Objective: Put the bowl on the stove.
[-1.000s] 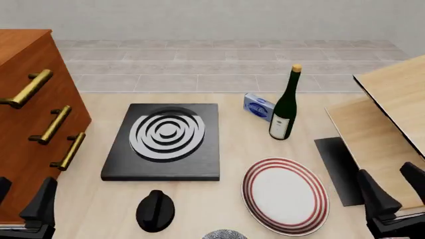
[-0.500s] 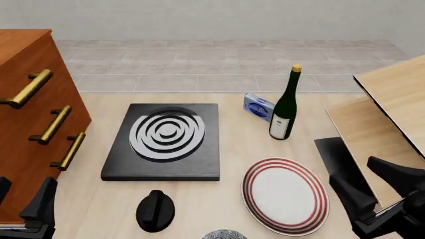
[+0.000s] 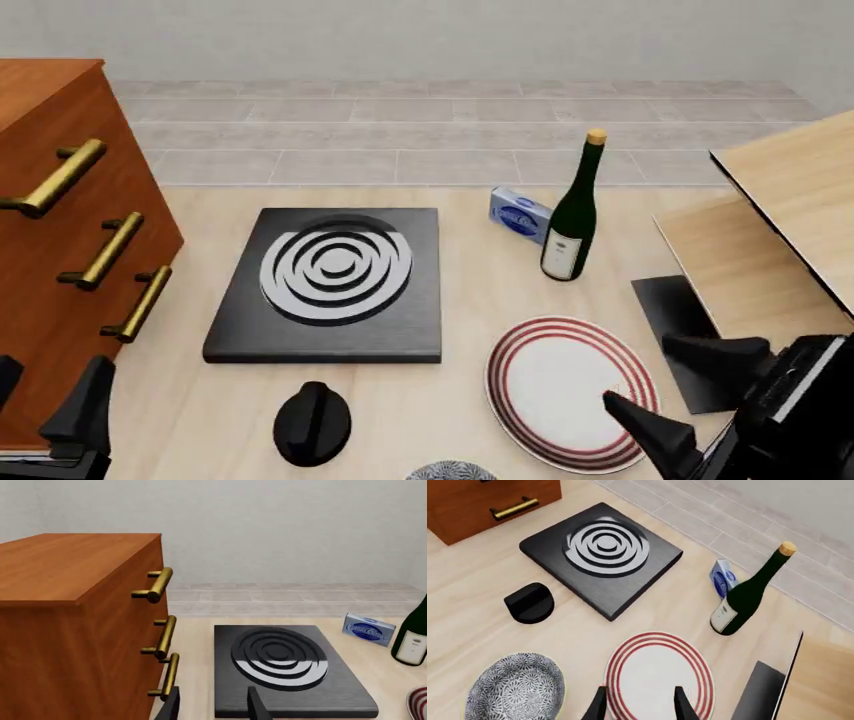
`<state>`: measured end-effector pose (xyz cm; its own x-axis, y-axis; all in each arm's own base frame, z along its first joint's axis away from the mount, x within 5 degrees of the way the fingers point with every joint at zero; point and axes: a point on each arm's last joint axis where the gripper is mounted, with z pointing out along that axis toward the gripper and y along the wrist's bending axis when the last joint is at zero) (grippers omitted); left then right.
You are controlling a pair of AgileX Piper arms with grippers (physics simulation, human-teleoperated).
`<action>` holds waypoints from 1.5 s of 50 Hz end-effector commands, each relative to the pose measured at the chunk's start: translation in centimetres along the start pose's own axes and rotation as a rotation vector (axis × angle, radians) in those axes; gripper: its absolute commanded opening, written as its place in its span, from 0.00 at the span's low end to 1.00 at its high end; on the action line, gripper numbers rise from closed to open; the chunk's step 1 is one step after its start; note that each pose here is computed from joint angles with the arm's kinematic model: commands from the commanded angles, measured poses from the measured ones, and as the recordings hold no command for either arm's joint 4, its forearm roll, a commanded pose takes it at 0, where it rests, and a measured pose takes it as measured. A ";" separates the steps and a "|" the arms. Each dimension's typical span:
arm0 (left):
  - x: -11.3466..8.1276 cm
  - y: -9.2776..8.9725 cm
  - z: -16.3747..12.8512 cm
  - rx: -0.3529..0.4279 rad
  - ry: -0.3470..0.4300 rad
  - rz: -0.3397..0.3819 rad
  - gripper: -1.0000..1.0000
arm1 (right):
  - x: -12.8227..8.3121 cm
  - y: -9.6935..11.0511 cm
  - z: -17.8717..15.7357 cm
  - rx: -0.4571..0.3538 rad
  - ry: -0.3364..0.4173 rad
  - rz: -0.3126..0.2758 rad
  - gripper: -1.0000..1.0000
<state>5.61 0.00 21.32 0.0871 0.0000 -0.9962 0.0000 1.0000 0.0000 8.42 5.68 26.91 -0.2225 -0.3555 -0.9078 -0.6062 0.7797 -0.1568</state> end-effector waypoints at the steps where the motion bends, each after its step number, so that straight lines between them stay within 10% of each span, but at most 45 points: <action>1: 0.0 0.0 0.0 0.000 0.000 0.000 1.00 | -0.8 1.4 1.9 -0.124 0.049 -0.035 1.00; 39: 0.0 0.0 0.0 0.000 0.000 0.000 1.00 | -0.7 7.7 7.7 -0.392 0.130 -0.076 1.00; 75: 0.0 0.0 0.0 0.000 0.000 0.000 1.00 | 2.1 8.5 9.6 -0.385 0.203 -0.003 1.00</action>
<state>5.61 0.00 21.32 0.0871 0.0000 -0.9962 0.0000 1.0000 0.0000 10.18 16.24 20.96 -0.3168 -0.4797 -0.8183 -0.8431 0.5376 0.0112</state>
